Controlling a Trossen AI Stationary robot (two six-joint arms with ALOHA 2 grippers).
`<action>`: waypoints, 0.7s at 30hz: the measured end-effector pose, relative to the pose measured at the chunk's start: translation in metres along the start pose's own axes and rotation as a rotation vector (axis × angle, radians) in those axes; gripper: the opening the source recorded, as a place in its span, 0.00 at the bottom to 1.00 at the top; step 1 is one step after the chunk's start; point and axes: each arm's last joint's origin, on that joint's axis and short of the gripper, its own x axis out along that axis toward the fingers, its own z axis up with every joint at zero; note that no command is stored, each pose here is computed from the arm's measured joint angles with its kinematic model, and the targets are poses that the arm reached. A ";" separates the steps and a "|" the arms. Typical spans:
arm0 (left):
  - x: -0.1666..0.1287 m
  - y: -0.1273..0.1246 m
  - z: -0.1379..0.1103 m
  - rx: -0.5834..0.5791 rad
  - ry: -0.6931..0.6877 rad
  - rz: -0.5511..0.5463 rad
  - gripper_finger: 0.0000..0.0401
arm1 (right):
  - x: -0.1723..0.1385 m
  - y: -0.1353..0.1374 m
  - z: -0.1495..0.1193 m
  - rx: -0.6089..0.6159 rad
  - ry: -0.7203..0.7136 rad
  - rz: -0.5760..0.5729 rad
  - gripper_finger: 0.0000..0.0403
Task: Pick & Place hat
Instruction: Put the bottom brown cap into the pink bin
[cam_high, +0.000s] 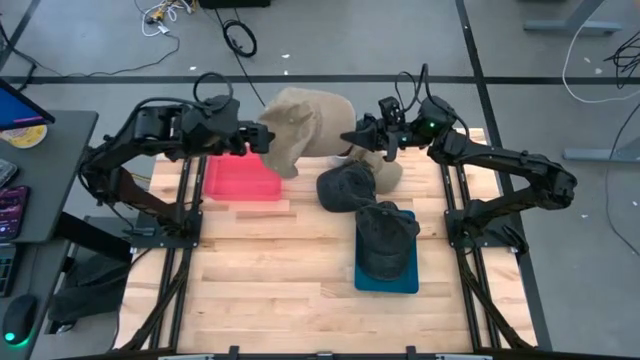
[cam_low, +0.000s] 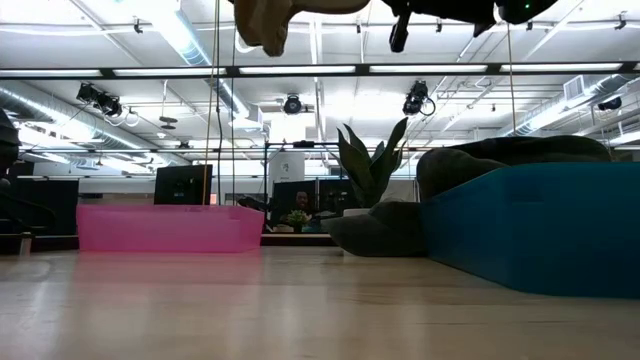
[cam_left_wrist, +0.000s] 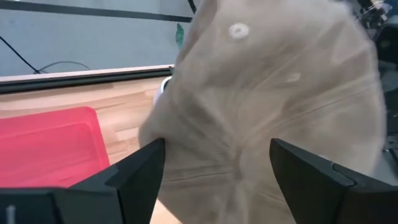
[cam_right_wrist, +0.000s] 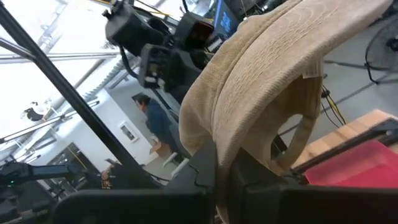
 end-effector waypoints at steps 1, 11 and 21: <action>0.001 -0.001 0.000 0.000 -0.004 -0.004 0.71 | 0.000 0.000 0.000 -0.003 -0.003 0.003 0.01; 0.008 -0.010 0.001 -0.014 -0.025 -0.040 0.69 | 0.000 0.004 0.002 -0.017 -0.015 0.035 0.01; 0.019 -0.021 0.000 0.021 -0.043 -0.082 0.69 | 0.003 0.009 0.000 -0.041 -0.007 0.079 0.01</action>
